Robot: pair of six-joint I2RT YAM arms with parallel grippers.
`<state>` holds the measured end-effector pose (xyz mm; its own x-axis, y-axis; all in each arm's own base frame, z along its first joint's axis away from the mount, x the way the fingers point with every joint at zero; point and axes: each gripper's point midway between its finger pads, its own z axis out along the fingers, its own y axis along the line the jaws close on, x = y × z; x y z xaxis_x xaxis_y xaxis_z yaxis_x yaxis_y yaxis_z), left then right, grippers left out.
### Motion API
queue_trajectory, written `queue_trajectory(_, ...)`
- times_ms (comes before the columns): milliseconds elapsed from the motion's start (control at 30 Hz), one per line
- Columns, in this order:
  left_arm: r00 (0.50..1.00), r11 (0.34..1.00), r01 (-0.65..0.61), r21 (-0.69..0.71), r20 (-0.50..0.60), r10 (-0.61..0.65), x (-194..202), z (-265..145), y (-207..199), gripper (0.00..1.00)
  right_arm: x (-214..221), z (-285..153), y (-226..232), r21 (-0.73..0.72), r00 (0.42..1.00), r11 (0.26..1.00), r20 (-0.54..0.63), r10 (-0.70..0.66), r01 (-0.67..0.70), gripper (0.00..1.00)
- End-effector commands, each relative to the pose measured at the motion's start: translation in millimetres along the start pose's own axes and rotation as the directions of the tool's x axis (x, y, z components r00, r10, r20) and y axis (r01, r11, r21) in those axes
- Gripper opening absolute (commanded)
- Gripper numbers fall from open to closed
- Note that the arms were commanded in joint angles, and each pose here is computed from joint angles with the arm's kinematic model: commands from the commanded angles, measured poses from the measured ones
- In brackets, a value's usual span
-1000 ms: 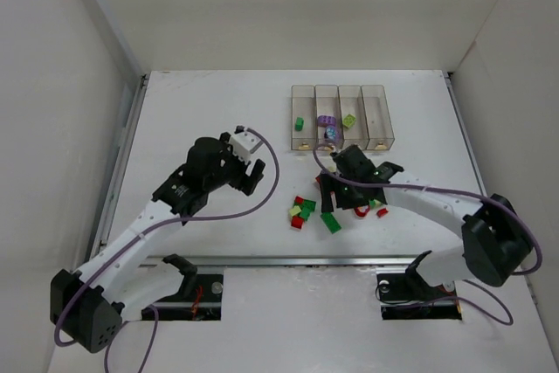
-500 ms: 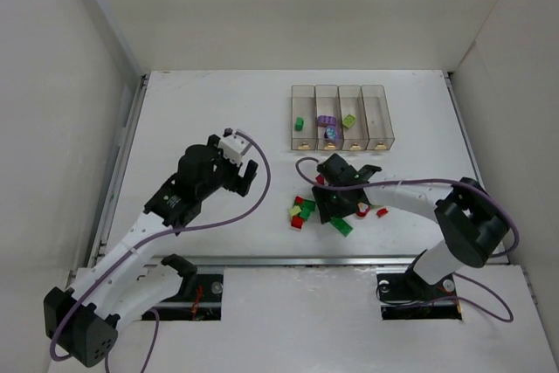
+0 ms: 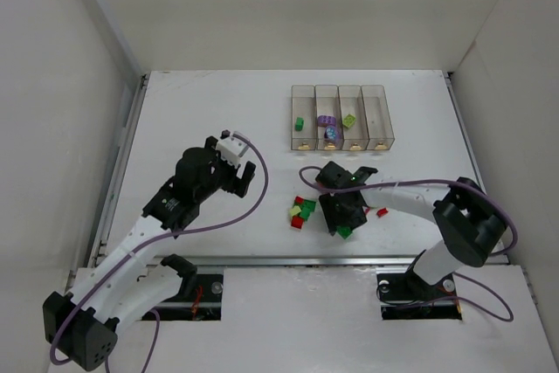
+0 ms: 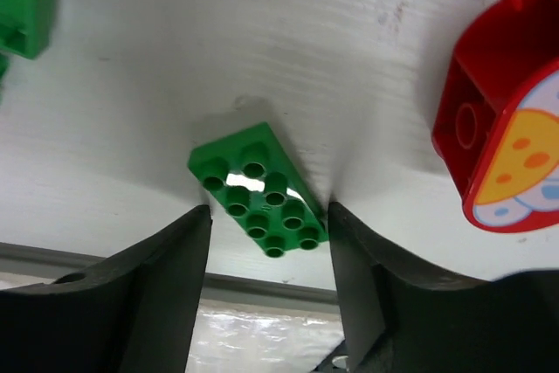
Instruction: Sort the legos into containers by color
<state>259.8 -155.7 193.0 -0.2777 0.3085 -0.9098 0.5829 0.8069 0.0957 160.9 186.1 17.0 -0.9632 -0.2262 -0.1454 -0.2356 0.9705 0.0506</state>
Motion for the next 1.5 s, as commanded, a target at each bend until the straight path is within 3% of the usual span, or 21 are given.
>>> queue_trajectory(0,0.997,1.000,-0.010,-0.010,0.072,0.011,-16.5,-3.7,2.5,0.78,10.4,2.9,-4.3,0.051,0.999,0.999,-0.041,0.018,-0.016,0.60)
queue_trajectory(33,0.997,1.000,-0.010,-0.011,0.081,0.011,-18.8,-3.5,2.8,0.78,8.9,5.8,-3.2,0.044,0.999,0.999,-0.029,0.018,-0.017,0.54)
queue_trajectory(67,0.997,1.000,-0.010,-0.020,0.080,0.011,-18.6,-3.6,4.4,0.78,4.1,4.5,-2.0,0.040,1.000,0.999,-0.004,0.028,-0.028,0.39)
queue_trajectory(167,0.997,1.000,-0.010,-0.020,0.080,0.011,-18.6,-3.6,4.4,0.78,-8.2,0.1,0.9,0.026,0.997,0.999,0.059,0.040,-0.041,0.13)
queue_trajectory(200,0.997,1.000,-0.009,-0.019,0.071,0.011,-16.3,-3.8,4.1,0.78,-12.1,0.6,0.6,0.030,0.996,0.999,0.077,0.040,-0.043,0.00)
queue_trajectory(333,0.999,1.000,0.001,-0.016,0.053,0.000,-9.7,-3.1,2.9,0.78,-33.1,-25.0,10.4,-0.027,0.983,0.999,0.176,0.043,-0.039,0.00)
queue_trajectory(433,0.999,1.000,0.012,-0.014,0.044,-0.011,-5.4,-2.2,2.0,0.78,-63.6,-74.6,25.7,-0.122,0.944,0.992,0.323,0.075,-0.037,0.00)
queue_trajectory(467,0.999,1.000,0.012,-0.025,0.043,-0.011,-5.4,-0.2,4.0,0.78,-76.3,-91.7,27.6,-0.140,0.918,0.989,0.386,0.091,-0.040,0.00)
queue_trajectory(533,0.999,0.999,0.021,-0.024,0.034,-0.021,-1.0,2.8,3.2,0.78,-124.3,-150.5,42.0,-0.247,0.787,0.968,0.588,0.185,-0.043,0.00)
queue_trajectory(567,0.999,0.999,0.021,-0.034,0.049,-0.020,-4.9,3.3,5.3,0.78,-126.3,-154.5,38.3,-0.240,0.773,0.969,0.605,0.191,-0.053,0.00)
queue_trajectory(600,0.998,0.999,0.021,-0.036,0.060,-0.019,-7.6,3.6,5.7,0.78,-149.4,-176.8,47.7,-0.294,0.700,0.955,0.674,0.238,-0.042,0.00)
queue_trajectory(700,0.997,0.996,0.025,-0.085,0.073,-0.018,-5.3,6.4,14.0,0.78,-194.2,-173.5,47.2,-0.202,0.652,0.979,0.739,0.170,-0.026,0.00)
queue_trajectory(800,0.998,0.993,0.008,-0.118,0.057,-0.001,0.4,8.5,20.1,0.79,-259.8,-158.1,40.8,-0.137,0.659,0.987,0.736,0.154,-0.078,0.00)
queue_trajectory(833,0.999,0.992,0.007,-0.126,0.045,-0.002,3.1,10.3,21.4,0.80,-285.1,-174.7,43.3,-0.159,0.631,0.984,0.756,0.172,-0.078,0.00)
queue_trajectory(867,0.999,0.992,-0.002,-0.126,0.044,0.007,3.2,10.3,21.8,0.80,-301.1,-144.3,42.0,-0.135,0.669,0.987,0.726,0.158,-0.087,0.00)
queue_trajectory(933,0.999,0.992,-0.002,-0.126,0.044,0.007,3.2,10.3,21.8,0.80,-335.7,-149.5,32.6,-0.176,0.648,0.979,0.735,0.201,-0.103,0.00)
queue_trajectory(1100,1.000,0.987,0.001,-0.162,0.018,0.002,9.4,15.2,29.6,0.80,-388.5,-112.1,15.2,-0.148,0.658,0.981,0.727,0.195,-0.127,0.00)
queue_trajectory(1233,1.000,0.982,0.009,-0.190,0.013,-0.006,11.1,19.5,38.0,0.81,-404.7,-100.3,27.4,-0.156,0.678,0.988,0.725,0.121,-0.009,0.17)
queue_trajectory(1267,1.000,0.980,0.008,-0.200,0.009,-0.007,12.1,21.9,39.9,0.81,-404.5,-97.6,30.0,-0.158,0.688,0.987,0.717,0.109,0.008,0.33)
queue_trajectory(1367,1.000,0.978,0.010,-0.207,-0.003,-0.011,15.4,25.6,42.8,0.81,-402.5,-88.4,29.3,-0.147,0.716,0.989,0.690,0.101,0.002,0.61)
queue_trajectory(1467,1.000,0.975,0.005,-0.224,-0.007,-0.006,14.1,25.8,48.1,0.81,-402.8,-97.5,21.6,-0.144,0.708,0.989,0.696,0.117,-0.022,0.74)
